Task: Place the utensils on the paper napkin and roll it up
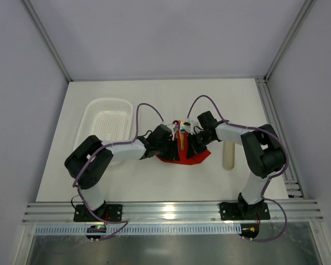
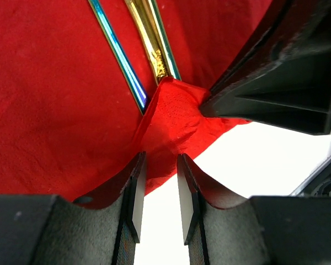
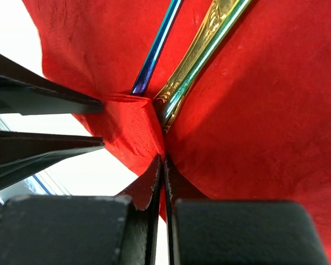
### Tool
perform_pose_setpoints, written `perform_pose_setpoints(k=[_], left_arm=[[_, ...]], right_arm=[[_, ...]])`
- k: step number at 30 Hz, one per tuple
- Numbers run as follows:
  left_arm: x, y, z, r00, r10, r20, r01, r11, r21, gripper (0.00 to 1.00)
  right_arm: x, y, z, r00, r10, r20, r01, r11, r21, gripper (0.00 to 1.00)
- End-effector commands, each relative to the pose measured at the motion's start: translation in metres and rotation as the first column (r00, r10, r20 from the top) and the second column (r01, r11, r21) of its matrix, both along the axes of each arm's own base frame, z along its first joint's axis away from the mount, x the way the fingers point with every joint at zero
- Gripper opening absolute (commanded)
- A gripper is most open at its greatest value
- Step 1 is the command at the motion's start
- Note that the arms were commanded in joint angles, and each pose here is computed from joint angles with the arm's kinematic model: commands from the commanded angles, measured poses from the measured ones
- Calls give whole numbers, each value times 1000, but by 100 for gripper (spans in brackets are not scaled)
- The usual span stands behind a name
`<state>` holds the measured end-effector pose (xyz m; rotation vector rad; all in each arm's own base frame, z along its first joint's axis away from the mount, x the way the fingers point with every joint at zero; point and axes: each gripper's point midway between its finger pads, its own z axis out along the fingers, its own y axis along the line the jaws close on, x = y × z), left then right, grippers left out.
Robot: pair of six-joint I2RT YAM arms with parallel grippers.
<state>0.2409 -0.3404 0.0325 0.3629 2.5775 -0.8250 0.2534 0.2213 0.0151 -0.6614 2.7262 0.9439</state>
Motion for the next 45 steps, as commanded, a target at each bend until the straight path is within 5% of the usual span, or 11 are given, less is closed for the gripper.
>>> perform_pose_setpoints(k=[1, 12, 18, 29, 45], left_arm=[[1, -3, -3, 1000, 7, 1, -7, 1000, -20, 33], [-3, 4, -9, 1000, 21, 5, -21, 1000, -12, 33], [-4, 4, -8, 1000, 24, -4, -24, 1000, -8, 33], [-11, 7, -7, 1000, 31, -4, -31, 1000, -3, 33], [-10, 0, 28, 999, 29, 40, -28, 1000, -11, 38]], right_arm=[[7, 2, 10, 999, -24, 42, 24, 1000, 17, 6], [22, -13, 51, 974, -189, 129, 196, 980, -44, 19], [11, -15, 55, 932, -358, 59, 360, 933, -24, 4], [-9, 2, 43, 915, -403, 15, 402, 915, 43, 4], [-9, -21, 5, 871, -488, 55, 491, 859, -146, 4]])
